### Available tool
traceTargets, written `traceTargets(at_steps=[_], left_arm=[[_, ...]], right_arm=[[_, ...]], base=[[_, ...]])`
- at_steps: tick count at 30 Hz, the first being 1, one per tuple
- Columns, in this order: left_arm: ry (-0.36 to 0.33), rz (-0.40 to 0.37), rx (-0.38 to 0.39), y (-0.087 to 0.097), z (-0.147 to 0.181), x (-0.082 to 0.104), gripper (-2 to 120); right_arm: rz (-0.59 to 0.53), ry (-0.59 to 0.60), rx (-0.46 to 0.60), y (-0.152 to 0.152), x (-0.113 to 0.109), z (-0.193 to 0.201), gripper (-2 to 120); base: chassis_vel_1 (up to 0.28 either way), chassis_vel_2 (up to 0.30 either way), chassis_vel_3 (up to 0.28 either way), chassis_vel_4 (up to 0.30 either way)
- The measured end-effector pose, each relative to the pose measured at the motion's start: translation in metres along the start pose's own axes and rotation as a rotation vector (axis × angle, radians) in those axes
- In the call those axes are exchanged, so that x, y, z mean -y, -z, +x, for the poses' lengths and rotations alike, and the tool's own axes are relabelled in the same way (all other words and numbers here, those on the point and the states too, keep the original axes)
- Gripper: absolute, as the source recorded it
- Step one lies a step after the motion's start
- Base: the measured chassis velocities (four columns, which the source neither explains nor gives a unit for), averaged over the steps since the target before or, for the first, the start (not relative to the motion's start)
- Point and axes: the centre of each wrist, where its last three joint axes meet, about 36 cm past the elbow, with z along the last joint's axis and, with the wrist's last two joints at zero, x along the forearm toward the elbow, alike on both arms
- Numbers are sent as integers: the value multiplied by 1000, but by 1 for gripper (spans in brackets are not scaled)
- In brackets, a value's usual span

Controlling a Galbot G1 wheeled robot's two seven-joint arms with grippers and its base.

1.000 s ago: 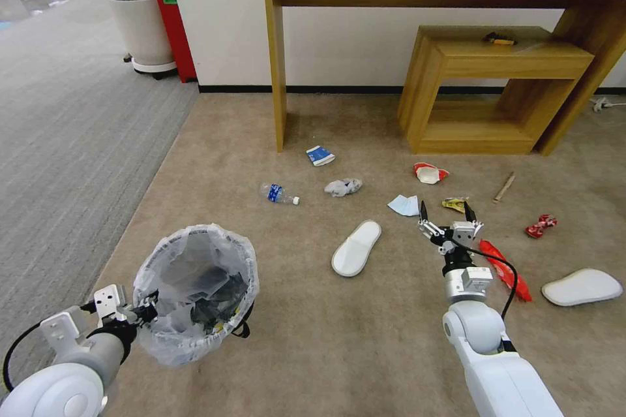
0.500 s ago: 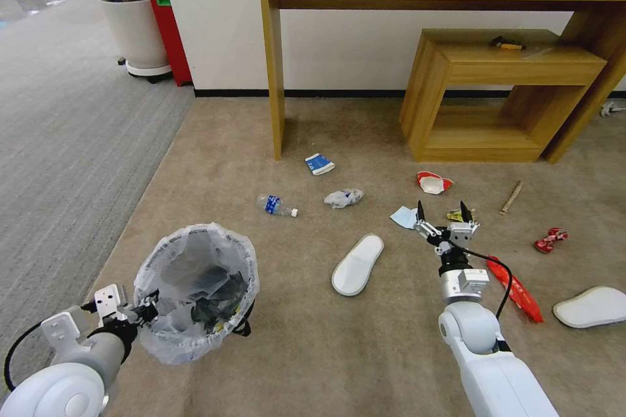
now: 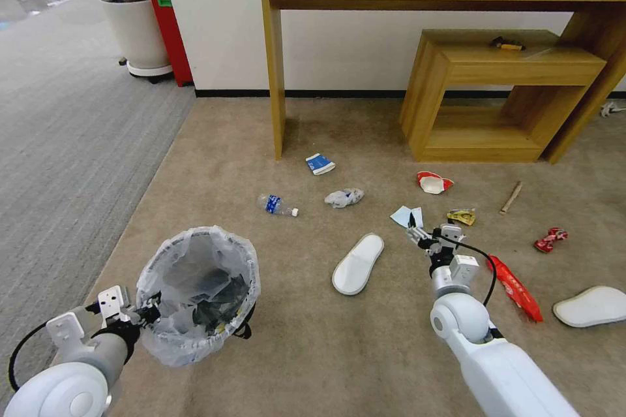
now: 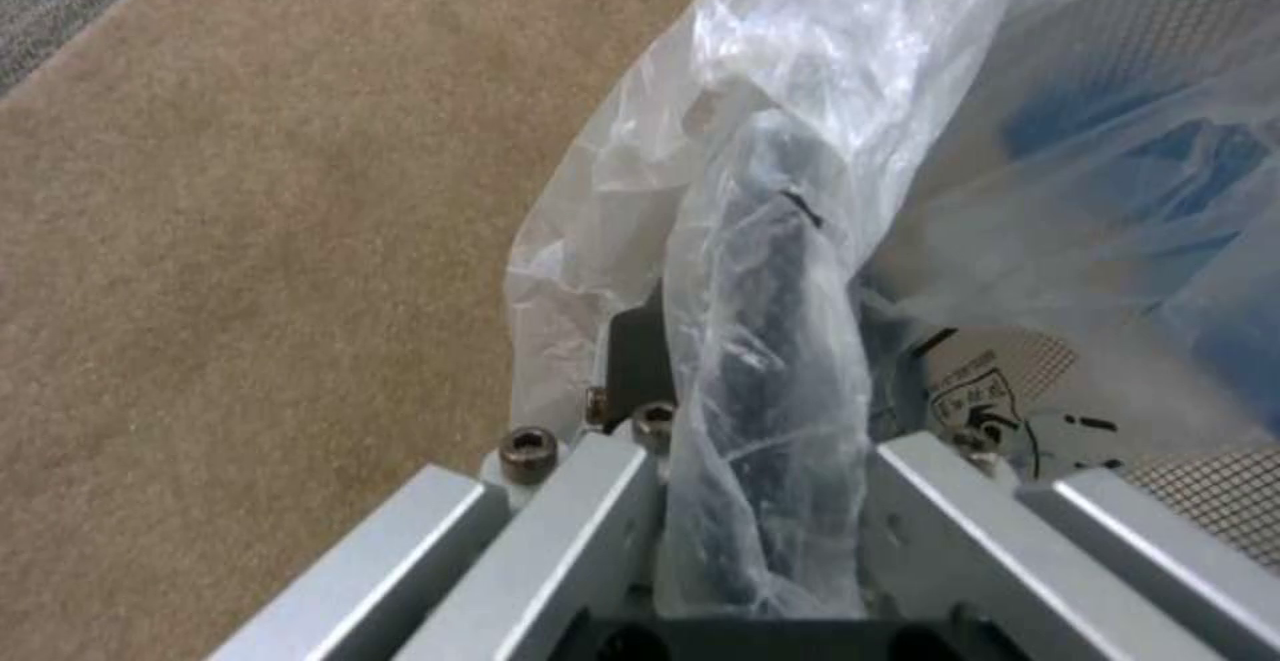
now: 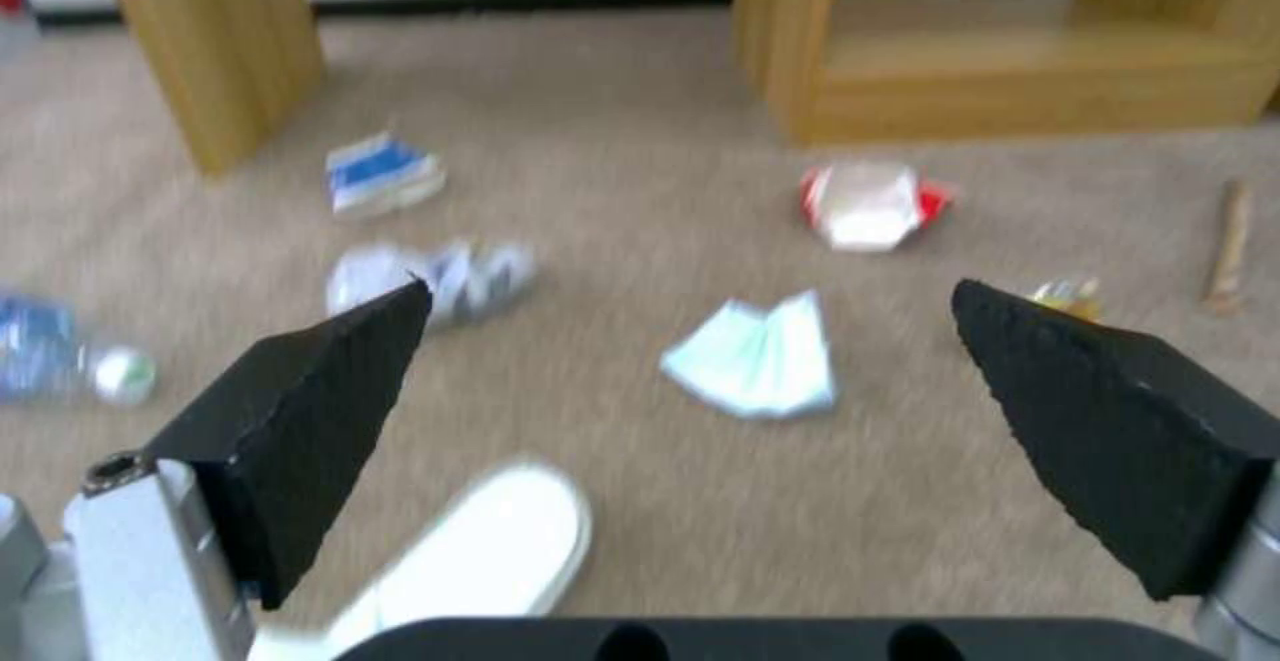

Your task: Pick up the trash bin and place the garbage on the floor into it.

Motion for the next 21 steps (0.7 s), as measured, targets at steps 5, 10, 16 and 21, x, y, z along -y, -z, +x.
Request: traceTargets(at_steps=[5, 10, 16, 21], left_arm=[[7, 5, -8, -4, -4, 0, 0], [15, 12, -12, -5, -9, -2, 0], [21, 22, -15, -7, -12, -3, 0], [25, 27, -19, -11, -15, -2, 0]], right_arm=[[26, 28, -74, -22, -17, 1, 100], [33, 40, -184, -36, -41, 3, 100], [48, 21, -293, -44, -58, -1, 100], [22, 39, -344, -41, -89, -11, 100]], base=[[0, 0, 0, 0], [0, 0, 0, 0], [0, 0, 0, 0], [0, 0, 0, 0]])
